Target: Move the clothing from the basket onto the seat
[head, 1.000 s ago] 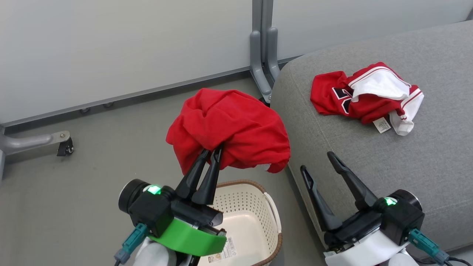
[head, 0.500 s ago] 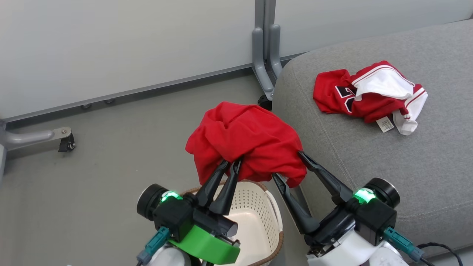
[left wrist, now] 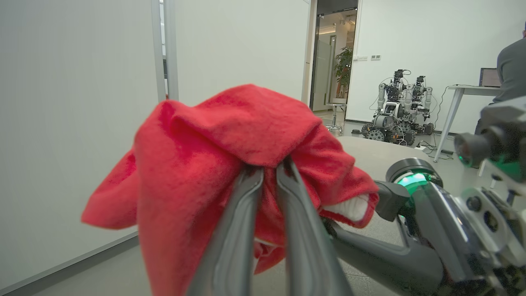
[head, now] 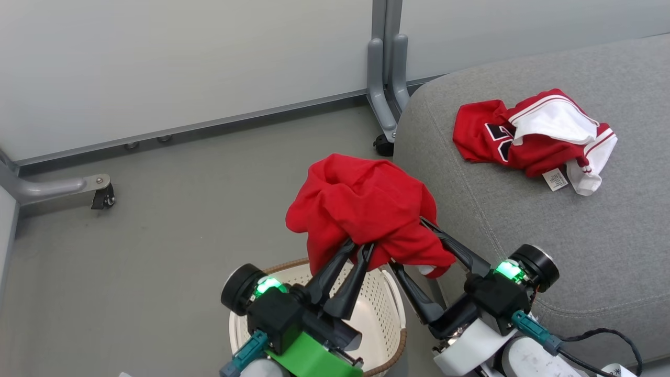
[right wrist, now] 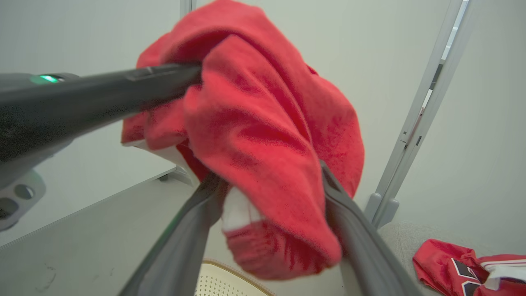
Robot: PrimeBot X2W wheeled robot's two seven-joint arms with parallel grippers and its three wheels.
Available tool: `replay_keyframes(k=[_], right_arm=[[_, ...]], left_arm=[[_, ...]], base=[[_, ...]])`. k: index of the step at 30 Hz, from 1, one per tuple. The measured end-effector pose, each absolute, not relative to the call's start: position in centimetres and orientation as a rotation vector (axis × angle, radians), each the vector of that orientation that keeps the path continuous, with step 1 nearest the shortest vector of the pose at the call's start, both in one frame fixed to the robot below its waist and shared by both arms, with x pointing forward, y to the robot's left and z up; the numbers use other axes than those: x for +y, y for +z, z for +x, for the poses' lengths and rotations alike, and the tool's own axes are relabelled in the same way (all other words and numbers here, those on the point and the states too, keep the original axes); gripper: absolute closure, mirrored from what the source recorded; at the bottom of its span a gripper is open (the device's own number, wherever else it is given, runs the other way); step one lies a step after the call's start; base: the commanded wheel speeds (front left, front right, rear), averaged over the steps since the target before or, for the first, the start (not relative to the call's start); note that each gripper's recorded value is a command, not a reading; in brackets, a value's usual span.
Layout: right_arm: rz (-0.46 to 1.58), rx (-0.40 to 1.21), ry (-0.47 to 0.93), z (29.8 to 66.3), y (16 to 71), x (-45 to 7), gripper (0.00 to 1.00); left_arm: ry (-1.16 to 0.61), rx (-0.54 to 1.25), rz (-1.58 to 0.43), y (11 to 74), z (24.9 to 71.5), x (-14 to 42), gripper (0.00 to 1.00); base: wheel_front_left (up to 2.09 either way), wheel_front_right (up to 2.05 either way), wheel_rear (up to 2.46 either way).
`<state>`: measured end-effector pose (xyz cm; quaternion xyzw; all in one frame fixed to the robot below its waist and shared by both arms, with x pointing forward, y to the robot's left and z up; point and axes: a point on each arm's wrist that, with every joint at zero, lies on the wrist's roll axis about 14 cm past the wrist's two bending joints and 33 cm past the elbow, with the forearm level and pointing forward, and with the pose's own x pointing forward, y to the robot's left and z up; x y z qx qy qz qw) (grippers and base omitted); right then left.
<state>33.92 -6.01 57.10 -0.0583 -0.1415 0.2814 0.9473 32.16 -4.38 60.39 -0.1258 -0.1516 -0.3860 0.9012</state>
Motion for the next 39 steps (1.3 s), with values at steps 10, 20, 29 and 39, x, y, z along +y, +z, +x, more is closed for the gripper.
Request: replay_keyframes(k=[10,20,29,39], right_arm=[[-0.179,-0.272,0.595,34.7,56.3,-5.0,0.0],[-0.144,-0.274,0.594,34.9,56.6,-4.6,1.0],[-0.077,-0.29,0.566,35.0,57.4,-5.1,1.0],[-0.026,-0.327,0.529,35.0,58.9,-5.9,1.0]], left_arm=[[-0.86,-0.275,-0.257,59.3,30.9,-5.7,1.0],[-0.877,-0.252,-0.257,58.7,30.6,-6.1,1.0],[-0.873,-0.243,-0.26,58.5,30.8,-6.0,1.0],[-0.848,-0.246,-0.256,58.5,31.4,-5.4,0.0]], base=[[0.0,0.0,0.0],[0.0,0.0,0.0],[0.0,0.0,0.0],[0.0,0.0,0.0]])
